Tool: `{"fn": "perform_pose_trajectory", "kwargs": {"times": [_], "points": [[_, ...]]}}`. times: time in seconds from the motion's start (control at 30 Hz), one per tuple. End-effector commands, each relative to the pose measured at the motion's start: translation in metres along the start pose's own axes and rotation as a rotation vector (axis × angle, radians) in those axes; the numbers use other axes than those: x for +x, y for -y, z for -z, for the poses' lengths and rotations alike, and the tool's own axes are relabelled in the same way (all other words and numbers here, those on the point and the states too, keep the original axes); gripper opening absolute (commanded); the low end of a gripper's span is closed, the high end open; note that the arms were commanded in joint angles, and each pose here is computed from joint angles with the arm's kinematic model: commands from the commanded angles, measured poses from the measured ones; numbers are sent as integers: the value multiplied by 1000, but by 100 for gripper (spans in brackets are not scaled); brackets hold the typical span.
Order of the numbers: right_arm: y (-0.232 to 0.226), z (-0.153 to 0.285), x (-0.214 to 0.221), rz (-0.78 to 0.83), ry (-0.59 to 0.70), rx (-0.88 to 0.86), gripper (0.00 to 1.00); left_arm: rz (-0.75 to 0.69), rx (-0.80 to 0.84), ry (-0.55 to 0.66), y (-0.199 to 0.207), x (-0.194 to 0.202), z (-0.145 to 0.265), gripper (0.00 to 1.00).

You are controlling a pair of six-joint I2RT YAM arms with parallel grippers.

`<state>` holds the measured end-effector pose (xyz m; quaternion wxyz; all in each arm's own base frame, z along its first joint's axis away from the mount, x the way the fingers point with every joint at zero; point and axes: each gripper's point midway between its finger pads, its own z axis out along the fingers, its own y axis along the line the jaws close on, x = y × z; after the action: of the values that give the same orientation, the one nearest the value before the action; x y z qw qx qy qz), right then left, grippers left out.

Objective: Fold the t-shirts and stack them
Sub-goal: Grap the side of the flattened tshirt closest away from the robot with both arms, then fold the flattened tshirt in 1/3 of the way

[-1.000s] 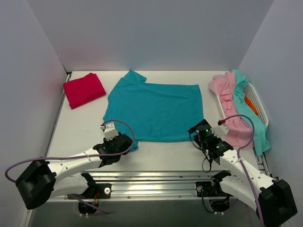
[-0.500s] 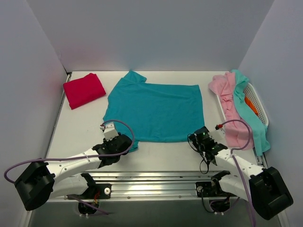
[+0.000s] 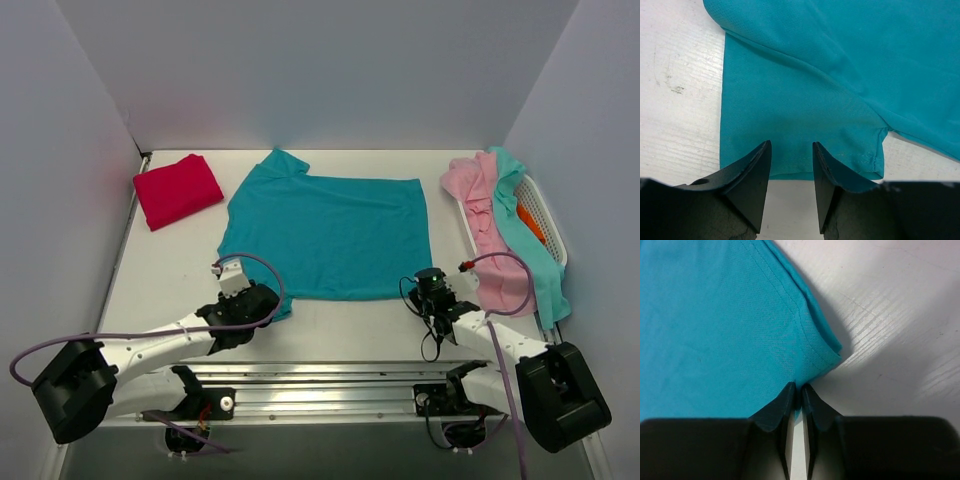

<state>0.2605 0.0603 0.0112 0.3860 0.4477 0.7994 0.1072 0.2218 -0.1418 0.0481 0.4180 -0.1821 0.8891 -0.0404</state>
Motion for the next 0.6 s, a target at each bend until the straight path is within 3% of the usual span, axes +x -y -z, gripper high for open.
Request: {"fn": "perform_pose_trajectory", "kwargs": {"times": [0.0, 0.1, 0.13, 0.23, 0.57], "points": [[9, 2, -4, 13, 14, 23, 6, 11, -14, -5, 1, -2, 1, 47], [8, 4, -5, 16, 17, 20, 4, 26, -60, -12, -6, 2, 3, 45], [8, 4, -6, 18, 17, 19, 3, 41, -73, -14, -7, 4, 2, 57], [6, 7, -9, 16, 24, 8, 3, 46, -118, -37, -15, 15, -3, 74], [7, 14, -16, 30, 40, 1, 2, 54, -153, -48, -19, 29, -4, 75]]}}
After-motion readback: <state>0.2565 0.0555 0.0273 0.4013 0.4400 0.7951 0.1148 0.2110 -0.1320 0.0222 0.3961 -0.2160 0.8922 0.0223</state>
